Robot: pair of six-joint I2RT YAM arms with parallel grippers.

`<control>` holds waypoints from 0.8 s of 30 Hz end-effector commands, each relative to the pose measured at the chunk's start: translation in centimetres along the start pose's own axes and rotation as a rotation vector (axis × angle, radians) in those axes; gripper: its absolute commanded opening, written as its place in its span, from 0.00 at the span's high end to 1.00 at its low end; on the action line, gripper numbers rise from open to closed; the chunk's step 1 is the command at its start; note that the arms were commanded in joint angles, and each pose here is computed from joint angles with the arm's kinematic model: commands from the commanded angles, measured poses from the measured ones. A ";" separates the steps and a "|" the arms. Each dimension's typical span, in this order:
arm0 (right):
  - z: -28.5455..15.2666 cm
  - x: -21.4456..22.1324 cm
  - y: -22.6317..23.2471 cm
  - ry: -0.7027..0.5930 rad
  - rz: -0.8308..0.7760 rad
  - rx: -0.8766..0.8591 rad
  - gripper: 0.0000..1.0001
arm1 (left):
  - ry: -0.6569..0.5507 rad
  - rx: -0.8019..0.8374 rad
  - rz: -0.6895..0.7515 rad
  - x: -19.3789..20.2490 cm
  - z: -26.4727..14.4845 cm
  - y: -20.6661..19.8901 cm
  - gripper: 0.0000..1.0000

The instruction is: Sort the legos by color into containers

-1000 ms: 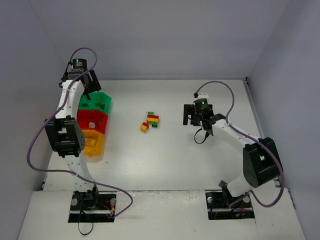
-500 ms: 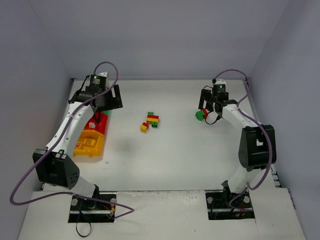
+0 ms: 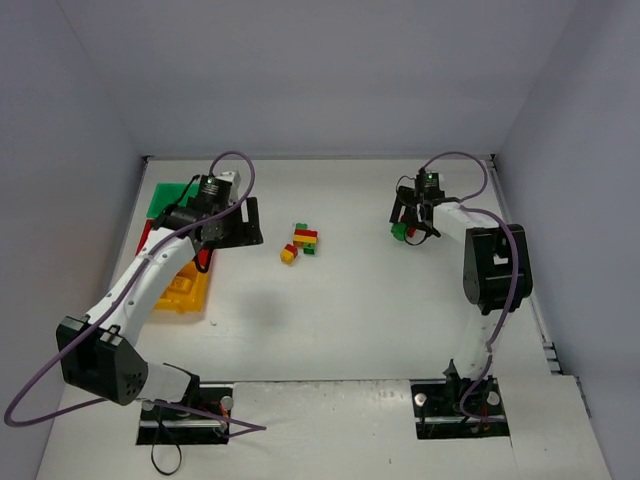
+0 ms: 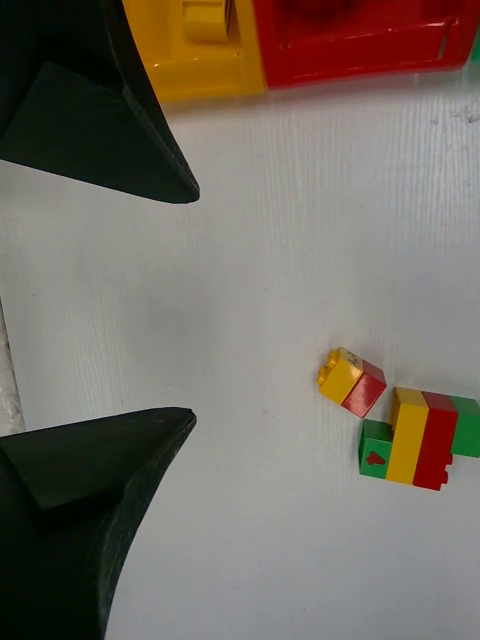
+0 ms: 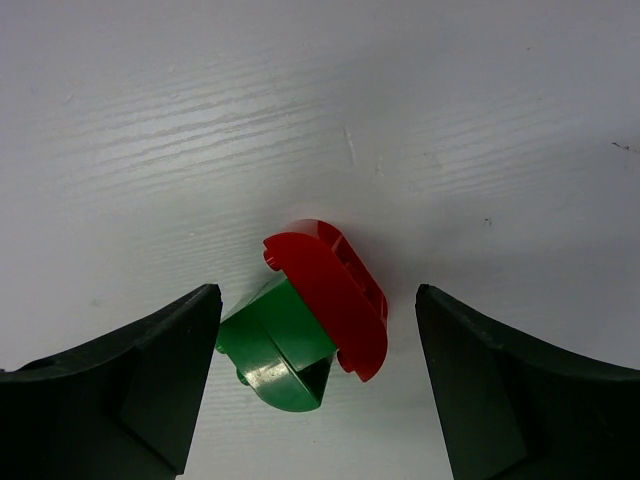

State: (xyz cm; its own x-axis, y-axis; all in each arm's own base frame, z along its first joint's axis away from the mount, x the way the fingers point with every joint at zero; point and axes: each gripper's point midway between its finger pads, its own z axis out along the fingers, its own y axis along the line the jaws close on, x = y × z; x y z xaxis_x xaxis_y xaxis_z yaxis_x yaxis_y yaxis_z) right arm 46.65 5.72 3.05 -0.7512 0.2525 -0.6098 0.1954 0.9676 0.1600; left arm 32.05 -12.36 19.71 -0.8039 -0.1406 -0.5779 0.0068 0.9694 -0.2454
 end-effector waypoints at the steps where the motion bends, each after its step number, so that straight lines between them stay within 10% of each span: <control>1: -0.7 -2.6 1.7 -0.068 0.013 -0.057 0.25 | -0.061 0.031 -0.009 -0.8 -1.3 -1.1 0.24; 24: -8.6 7.9 12.4 -0.003 -0.083 -0.291 0.37 | -0.028 0.062 0.008 1.2 -0.9 -2.4 0.24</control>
State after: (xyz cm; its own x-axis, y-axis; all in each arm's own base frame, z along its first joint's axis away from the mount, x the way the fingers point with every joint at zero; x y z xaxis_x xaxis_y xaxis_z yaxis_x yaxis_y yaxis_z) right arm 37.05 18.24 2.69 -0.8155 0.1085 -0.5685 -0.0516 0.9647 0.2582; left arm 30.26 -14.36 18.11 -0.8315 -0.1145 -0.5436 0.0342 0.9661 -0.2558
